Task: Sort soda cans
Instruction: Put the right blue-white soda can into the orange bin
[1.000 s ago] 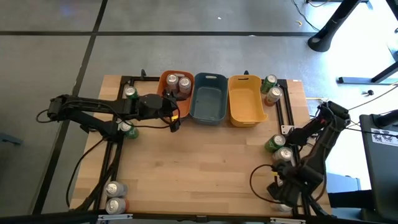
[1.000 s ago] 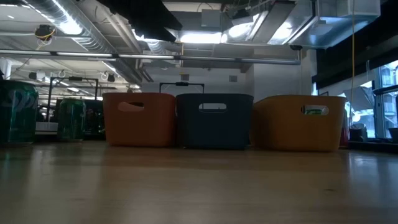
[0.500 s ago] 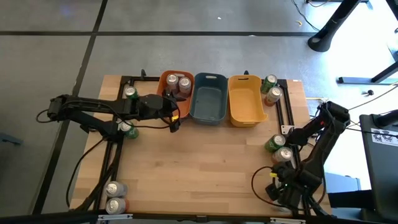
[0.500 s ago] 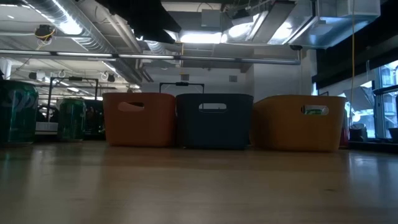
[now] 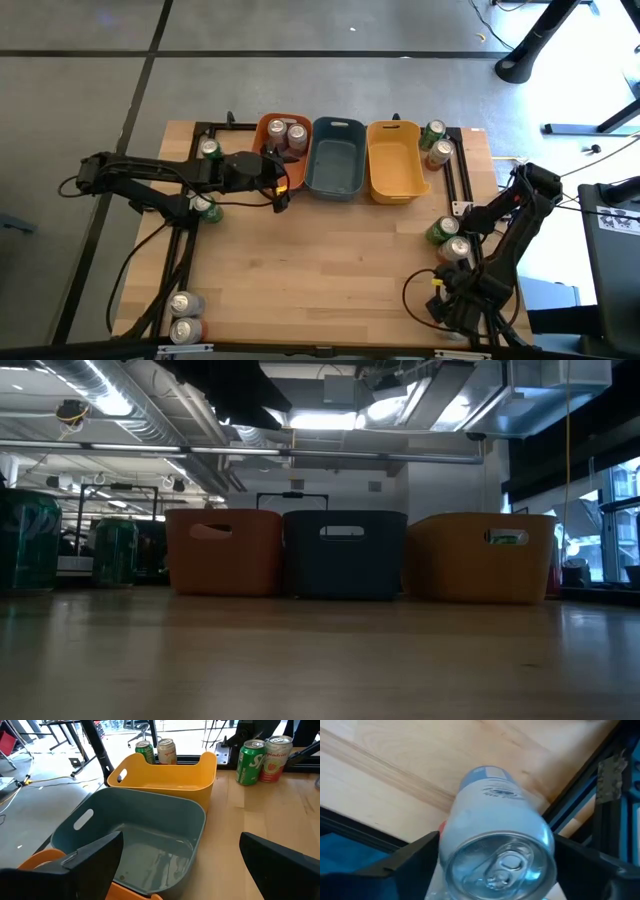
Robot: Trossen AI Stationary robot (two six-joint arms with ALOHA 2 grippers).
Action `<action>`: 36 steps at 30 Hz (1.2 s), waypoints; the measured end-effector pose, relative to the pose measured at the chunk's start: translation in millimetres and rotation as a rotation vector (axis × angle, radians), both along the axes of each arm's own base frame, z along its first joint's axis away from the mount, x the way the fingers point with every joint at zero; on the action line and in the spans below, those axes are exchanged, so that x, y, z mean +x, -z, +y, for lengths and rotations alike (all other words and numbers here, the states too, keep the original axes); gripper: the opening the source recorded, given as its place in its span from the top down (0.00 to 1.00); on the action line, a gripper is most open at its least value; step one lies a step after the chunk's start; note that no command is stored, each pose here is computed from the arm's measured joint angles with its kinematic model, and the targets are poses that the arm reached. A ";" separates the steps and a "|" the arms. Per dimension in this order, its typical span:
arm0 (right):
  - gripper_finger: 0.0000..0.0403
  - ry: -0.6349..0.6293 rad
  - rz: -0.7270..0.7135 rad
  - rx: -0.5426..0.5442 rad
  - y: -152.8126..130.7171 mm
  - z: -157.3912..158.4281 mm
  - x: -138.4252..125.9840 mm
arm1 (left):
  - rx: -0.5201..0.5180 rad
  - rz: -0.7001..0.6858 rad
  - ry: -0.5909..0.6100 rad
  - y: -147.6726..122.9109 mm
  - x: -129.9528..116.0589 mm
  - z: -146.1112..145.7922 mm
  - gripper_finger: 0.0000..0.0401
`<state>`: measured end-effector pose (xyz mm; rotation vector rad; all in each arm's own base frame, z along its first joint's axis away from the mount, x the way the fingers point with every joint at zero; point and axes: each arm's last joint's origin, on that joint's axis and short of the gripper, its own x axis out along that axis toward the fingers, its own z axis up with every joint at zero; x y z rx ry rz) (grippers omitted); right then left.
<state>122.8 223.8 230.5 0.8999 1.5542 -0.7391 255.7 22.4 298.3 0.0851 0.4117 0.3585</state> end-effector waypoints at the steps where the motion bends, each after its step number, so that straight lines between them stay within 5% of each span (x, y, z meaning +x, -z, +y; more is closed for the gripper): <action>1: 0.21 -0.007 -0.002 0.000 -0.1 0.0 0.0 | -0.002 -0.001 -0.001 0.0 0.0 0.0 0.04; 4: 0.30 -0.027 -0.017 0.001 -1.1 -0.6 1.7 | -0.001 -0.001 -0.001 0.0 0.0 0.0 0.04; 16: 0.29 -0.203 -0.278 -0.063 -25.4 -27.5 59.2 | -0.007 0.017 -0.003 1.7 -0.7 0.0 0.04; 36: 0.29 -0.573 -0.698 -0.520 -81.7 -165.4 175.9 | -0.098 0.152 -0.051 11.9 -15.4 -0.8 0.04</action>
